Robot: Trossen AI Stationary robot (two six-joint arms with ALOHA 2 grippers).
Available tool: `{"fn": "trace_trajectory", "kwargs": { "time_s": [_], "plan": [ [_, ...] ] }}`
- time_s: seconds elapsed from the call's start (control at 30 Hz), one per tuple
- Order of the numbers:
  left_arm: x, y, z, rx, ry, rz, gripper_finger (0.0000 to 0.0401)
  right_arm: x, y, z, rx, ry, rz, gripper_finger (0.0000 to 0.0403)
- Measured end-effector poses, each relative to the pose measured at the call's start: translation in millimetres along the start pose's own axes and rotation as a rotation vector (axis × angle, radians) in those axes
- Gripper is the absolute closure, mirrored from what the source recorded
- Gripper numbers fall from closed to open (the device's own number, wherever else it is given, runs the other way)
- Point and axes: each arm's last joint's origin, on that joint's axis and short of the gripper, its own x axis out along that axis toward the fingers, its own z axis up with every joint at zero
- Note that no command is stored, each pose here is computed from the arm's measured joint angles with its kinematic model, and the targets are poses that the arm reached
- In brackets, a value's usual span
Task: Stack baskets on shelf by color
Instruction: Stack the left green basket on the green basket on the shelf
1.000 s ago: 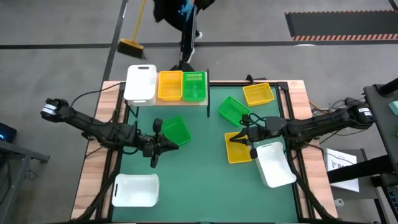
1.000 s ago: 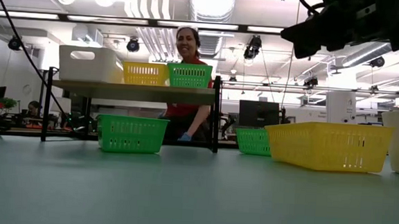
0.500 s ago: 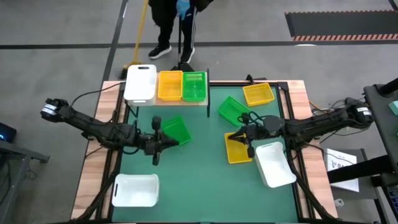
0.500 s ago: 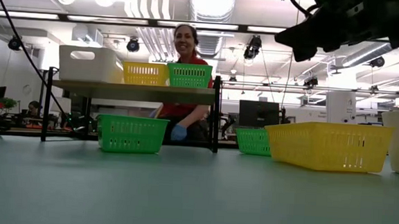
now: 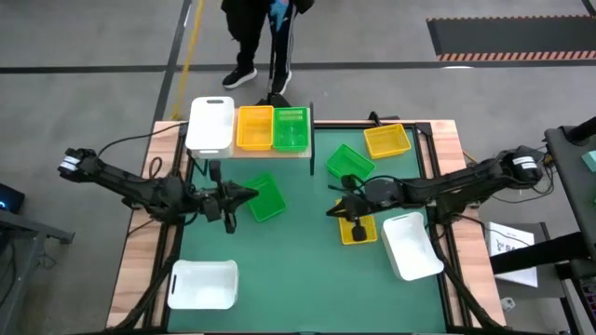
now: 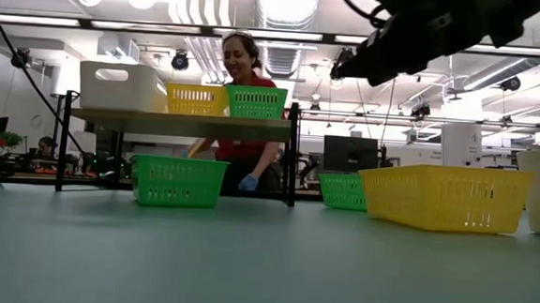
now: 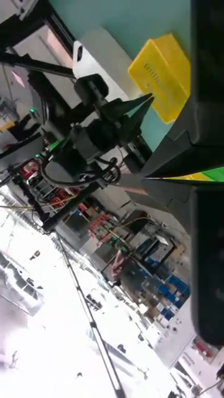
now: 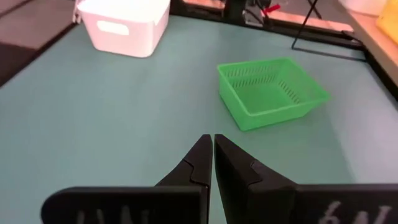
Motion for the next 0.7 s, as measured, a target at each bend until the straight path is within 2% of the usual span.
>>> {"fn": "trace_trajectory", "kwargs": {
  "time_s": [0.37, 0.7],
  "plan": [
    [-13, -2, -11, -0.001, -0.003, 0.002, 0.0401, 39, -2, 8, -0.024, 0.059, 0.008, 0.0392],
    [-13, -2, -11, -0.002, -0.006, 0.006, 0.0401, 42, -3, 9, -0.033, 0.064, 0.005, 0.0392]
  ]
}}
